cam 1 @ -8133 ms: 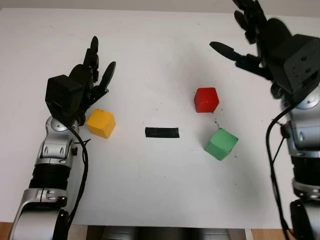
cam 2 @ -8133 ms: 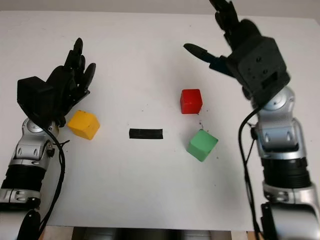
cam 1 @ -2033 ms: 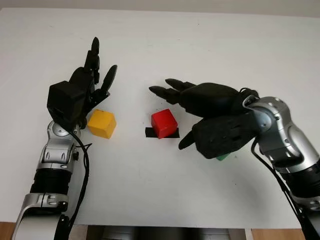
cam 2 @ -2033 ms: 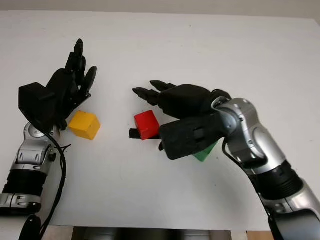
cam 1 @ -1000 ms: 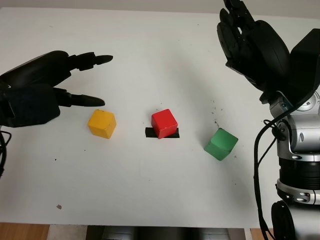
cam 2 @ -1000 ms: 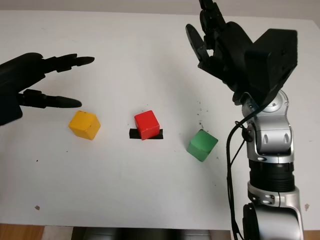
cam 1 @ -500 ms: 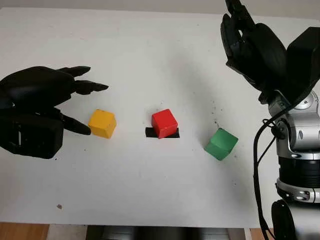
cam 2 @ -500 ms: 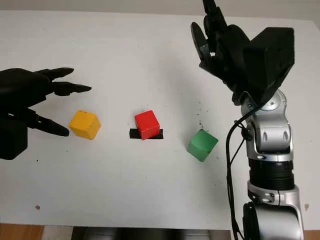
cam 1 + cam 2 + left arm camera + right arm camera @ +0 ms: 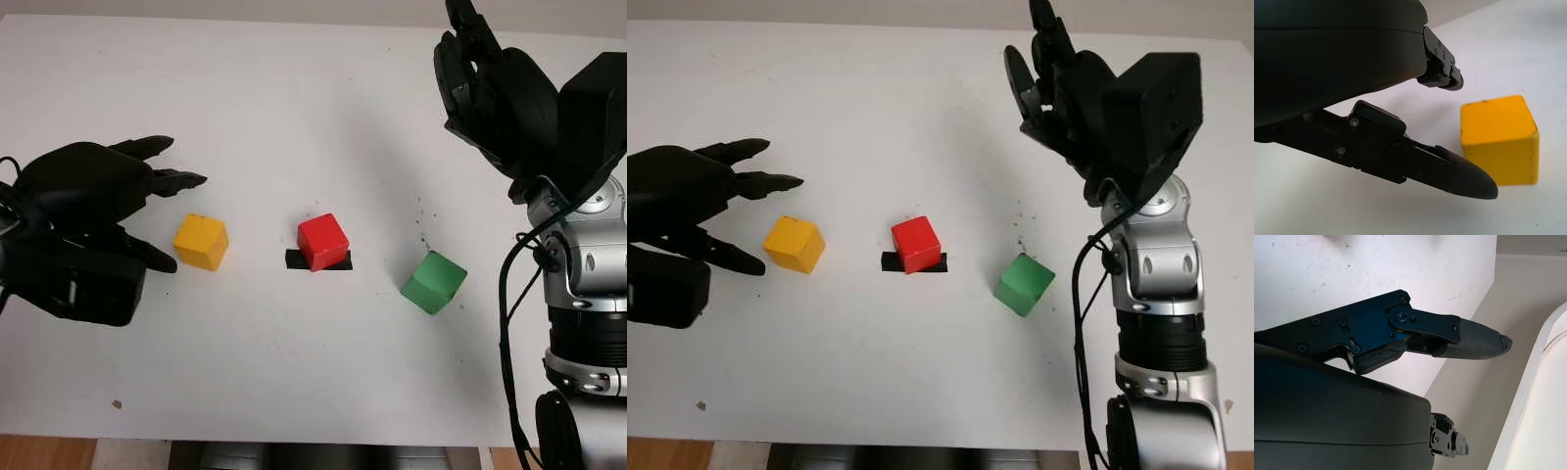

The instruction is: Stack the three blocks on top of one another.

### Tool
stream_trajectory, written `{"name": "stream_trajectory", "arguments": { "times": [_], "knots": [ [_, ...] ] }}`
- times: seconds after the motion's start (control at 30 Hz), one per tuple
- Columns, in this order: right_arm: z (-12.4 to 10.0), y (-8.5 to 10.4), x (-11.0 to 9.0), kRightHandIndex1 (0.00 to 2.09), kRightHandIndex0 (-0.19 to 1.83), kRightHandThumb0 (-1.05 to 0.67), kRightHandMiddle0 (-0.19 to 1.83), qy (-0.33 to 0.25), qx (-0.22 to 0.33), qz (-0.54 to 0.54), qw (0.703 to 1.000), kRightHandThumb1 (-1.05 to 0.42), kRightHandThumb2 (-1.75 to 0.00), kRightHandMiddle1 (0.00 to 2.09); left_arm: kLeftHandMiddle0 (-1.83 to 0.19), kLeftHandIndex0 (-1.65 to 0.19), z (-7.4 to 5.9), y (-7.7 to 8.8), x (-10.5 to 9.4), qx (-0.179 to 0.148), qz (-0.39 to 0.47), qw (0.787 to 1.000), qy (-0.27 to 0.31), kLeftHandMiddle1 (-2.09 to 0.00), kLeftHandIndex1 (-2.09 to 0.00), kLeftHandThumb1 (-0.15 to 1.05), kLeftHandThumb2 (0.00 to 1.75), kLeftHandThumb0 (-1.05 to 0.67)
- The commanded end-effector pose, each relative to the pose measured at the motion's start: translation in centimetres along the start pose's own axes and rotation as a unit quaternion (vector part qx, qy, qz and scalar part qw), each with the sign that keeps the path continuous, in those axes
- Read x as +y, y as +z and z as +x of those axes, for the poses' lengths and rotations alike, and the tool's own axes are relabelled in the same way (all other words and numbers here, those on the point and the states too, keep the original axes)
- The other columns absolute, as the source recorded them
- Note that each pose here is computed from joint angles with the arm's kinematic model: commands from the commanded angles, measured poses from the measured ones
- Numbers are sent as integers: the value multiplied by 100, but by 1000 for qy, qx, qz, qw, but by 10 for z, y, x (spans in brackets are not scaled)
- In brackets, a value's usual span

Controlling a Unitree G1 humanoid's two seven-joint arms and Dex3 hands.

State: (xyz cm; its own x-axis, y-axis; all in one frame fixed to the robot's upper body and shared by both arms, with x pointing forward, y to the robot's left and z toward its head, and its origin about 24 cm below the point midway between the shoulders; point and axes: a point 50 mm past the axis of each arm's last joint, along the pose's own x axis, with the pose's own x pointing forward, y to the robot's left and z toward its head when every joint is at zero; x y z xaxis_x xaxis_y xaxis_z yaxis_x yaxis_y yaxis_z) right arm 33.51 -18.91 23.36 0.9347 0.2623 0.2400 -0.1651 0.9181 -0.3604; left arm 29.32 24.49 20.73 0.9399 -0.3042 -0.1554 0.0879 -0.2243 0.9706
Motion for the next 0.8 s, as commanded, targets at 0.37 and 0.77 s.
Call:
{"name": "stream_trajectory", "arguments": {
  "times": [0.37, 0.77],
  "knots": [
    [0, 11, -5, 0, -19, -78, -19, -2, -26, -27, 999, -105, -65, 0, -5, -41, 16, 8, -14, -14, 2, 1000, -15, -6, -13, 103, 5, -90],
    [0, 11, -6, 0, -19, -77, -19, -4, -30, -42, 999, -105, -67, 0, -20, -21, 17, 6, -18, -33, -21, 999, 25, -7, -101, 105, 10, -65]
  ]
}}
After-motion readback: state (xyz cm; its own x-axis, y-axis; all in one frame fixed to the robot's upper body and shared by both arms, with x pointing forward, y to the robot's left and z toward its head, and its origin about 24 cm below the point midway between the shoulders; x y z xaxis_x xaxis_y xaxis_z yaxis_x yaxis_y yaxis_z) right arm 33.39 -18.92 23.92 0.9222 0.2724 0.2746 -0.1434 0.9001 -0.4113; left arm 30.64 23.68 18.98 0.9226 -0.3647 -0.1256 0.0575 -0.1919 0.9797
